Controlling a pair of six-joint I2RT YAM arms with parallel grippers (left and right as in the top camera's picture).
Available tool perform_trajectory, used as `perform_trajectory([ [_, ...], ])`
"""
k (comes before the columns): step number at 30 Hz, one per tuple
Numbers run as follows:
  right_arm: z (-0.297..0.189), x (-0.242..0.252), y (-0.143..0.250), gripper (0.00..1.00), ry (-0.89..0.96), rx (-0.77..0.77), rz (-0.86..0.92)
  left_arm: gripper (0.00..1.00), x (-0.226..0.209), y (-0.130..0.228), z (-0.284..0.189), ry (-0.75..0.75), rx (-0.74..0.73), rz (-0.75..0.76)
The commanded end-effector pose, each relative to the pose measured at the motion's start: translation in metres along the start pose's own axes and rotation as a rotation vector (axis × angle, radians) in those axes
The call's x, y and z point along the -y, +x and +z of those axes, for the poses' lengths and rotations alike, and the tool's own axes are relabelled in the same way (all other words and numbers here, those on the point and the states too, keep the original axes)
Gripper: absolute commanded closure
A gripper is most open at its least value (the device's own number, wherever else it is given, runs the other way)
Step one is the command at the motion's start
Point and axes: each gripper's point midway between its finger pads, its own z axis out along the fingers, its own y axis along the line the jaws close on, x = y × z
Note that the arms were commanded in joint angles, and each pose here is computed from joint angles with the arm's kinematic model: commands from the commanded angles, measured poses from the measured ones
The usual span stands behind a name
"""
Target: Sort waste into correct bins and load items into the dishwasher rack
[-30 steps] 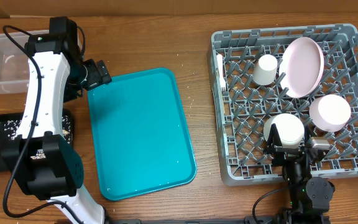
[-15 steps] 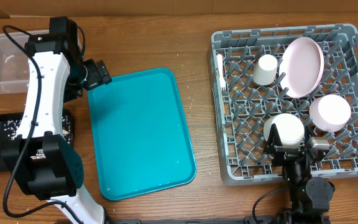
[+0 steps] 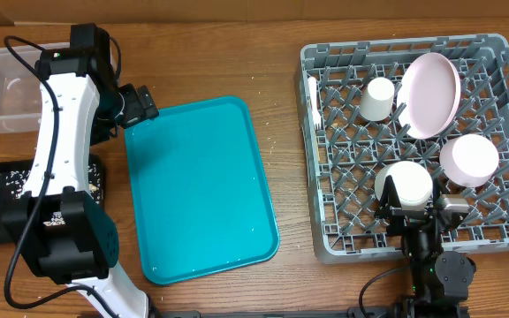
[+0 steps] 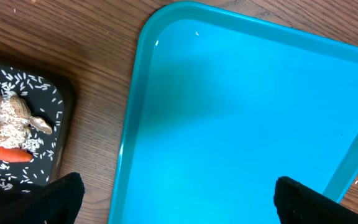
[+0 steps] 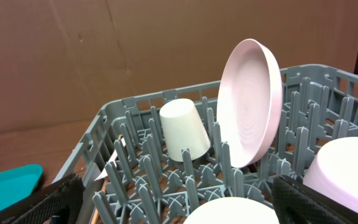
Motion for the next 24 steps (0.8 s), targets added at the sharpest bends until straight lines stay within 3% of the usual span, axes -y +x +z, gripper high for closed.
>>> perform_trajectory([
  [1,0.0,0.0,0.001,0.0,0.0,0.007,-0.007,0.0,0.004,-0.003,-0.011,0.008,0.032,-0.004],
  [7,0.0,0.0,0.001,0.0,0.0,0.007,-0.007,0.0,0.017,0.003,-0.028,0.03,0.071,0.031],
  [15,0.0,0.0,0.001,0.0,0.0,0.007,-0.007,0.01,0.036,0.029,-0.083,0.101,0.194,0.104],
  [24,0.0,0.0,0.001,0.0,0.0,0.007,-0.007,0.0,0.001,0.102,-0.06,0.057,0.097,0.113],
])
